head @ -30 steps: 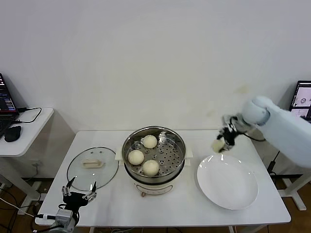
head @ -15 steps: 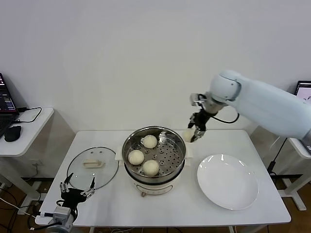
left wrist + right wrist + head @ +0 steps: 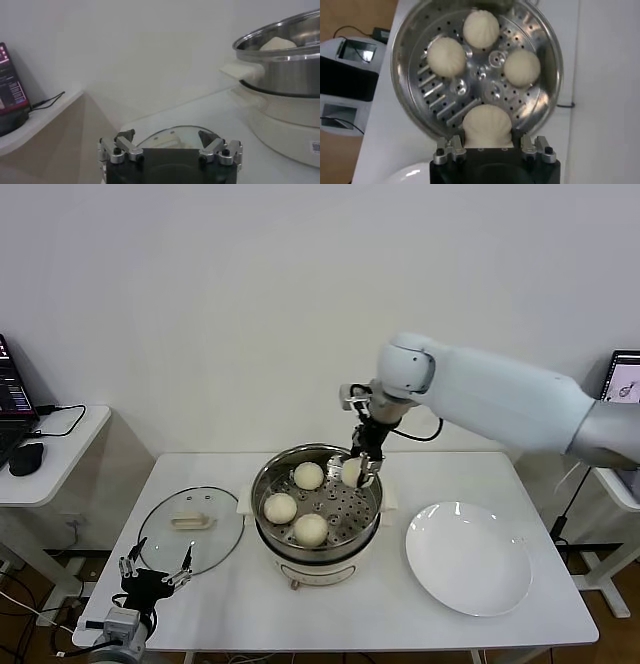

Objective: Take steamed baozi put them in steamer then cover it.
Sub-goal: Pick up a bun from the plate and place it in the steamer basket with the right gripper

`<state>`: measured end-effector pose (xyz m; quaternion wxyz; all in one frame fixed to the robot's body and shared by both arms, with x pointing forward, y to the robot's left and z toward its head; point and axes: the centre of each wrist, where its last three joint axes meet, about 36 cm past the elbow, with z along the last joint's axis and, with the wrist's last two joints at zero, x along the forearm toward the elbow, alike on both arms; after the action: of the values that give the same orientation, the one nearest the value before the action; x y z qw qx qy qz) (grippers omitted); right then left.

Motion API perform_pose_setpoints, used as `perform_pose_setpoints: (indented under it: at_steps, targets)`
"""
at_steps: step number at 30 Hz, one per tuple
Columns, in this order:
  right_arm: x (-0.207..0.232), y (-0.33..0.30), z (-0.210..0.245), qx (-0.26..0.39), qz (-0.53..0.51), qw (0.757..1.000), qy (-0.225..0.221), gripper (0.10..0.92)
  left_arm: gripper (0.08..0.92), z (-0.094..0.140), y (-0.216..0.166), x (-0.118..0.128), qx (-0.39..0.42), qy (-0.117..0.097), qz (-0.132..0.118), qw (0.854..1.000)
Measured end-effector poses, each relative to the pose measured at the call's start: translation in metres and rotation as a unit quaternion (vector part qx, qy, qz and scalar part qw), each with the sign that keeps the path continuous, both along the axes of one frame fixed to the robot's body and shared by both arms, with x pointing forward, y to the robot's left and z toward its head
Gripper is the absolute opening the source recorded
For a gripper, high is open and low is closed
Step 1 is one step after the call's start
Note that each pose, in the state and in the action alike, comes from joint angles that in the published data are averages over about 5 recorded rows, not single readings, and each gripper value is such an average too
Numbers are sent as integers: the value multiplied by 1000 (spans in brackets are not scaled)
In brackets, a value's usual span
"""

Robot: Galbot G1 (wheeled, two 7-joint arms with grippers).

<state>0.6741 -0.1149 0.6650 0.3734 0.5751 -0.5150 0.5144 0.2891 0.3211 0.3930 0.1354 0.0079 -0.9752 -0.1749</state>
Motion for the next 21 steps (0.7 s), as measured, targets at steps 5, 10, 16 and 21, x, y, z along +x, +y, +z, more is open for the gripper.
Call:
perform_pose_setpoints:
  at_steps: [5, 10, 16, 21]
  targets:
    - [3, 10, -17, -7, 0, 1000, 4, 568, 823, -3, 1, -1, 0, 5, 1, 1000]
    - [4, 19, -38, -13, 2, 1000, 8, 568, 823, -4, 0, -1, -3, 5, 1, 1000]
    - [5, 24, -58, -19, 0, 1000, 9, 568, 823, -4, -1, 0, -5, 4, 0, 1000]
    - [7, 26, -72, -23, -2, 1000, 10, 568, 823, -5, -1, -1, -5, 6, 0, 1000]
